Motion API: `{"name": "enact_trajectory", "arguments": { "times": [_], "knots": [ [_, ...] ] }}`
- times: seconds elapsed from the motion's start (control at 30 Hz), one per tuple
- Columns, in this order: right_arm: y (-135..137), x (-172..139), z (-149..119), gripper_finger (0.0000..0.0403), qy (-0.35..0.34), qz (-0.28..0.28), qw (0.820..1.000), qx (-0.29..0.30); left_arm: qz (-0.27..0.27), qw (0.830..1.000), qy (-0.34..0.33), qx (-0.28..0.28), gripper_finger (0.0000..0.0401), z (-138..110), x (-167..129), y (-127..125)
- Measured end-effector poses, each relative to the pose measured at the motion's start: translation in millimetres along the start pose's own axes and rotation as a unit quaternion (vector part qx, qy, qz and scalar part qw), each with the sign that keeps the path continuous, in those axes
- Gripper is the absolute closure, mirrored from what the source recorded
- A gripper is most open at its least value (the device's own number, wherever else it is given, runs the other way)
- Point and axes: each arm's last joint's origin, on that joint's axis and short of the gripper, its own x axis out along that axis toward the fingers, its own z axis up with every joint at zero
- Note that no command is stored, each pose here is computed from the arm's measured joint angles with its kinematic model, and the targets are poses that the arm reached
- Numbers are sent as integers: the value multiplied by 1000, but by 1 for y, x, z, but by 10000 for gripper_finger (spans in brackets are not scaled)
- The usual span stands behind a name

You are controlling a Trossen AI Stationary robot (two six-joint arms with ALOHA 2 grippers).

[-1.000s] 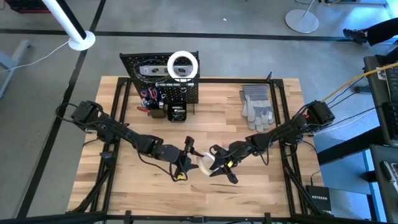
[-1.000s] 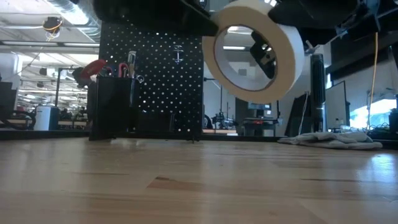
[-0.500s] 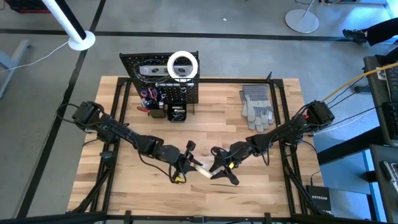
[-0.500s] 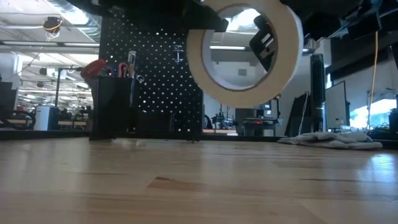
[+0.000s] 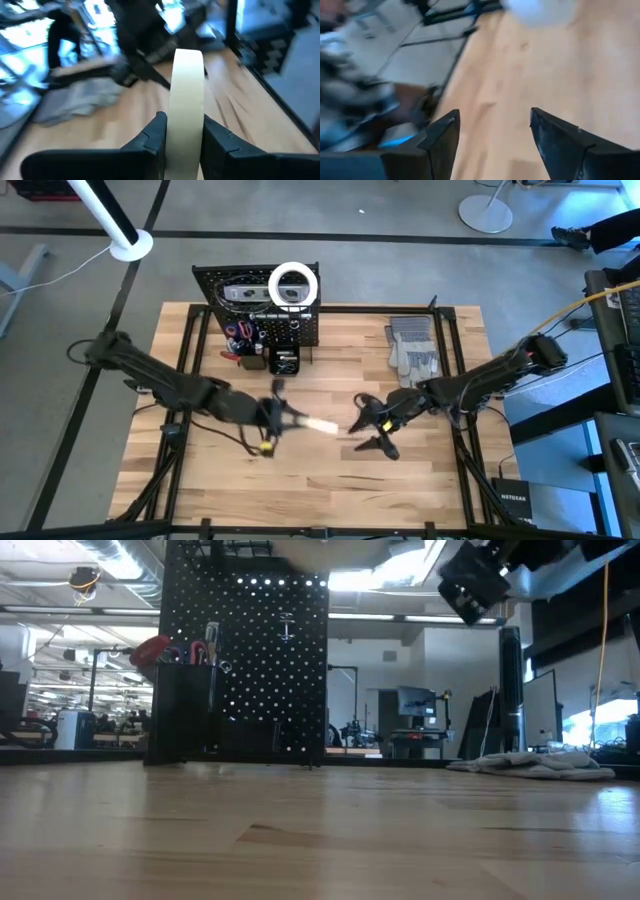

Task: Hang tools onto peg board
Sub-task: Put the white masking tape on the peg board

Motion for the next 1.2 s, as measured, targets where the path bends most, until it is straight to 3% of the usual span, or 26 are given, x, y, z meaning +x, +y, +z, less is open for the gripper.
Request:
{"name": "enact_trajectory", "arguments": {
  "times": [0.27, 0.47, 0.63, 0.73, 0.93, 1.2],
  "knots": [
    [-2, -12, 8, 165, -53, -118, 989, -69, 111, 987, -109, -43, 336, 69, -79, 55],
    [-7, -7, 6, 165, -54, -157, 983, -73, 235, 956, -171, -27, 335, 106, -130, 108],
    [-8, -6, 5, 165, -56, -176, 980, -76, 313, 928, -201, -29, 337, 120, -158, 155],
    [-8, -6, 6, 165, -59, -179, 979, -79, 306, 926, -216, -43, 337, 117, -161, 181],
    [-9, -6, 6, 165, -61, -186, 977, -82, 222, 949, -190, -117, 337, 91, -156, 224],
    [-9, -6, 7, 165, -66, -194, 976, -79, 138, 949, -189, -211, 337, 80, -148, 241]
  ]
}}
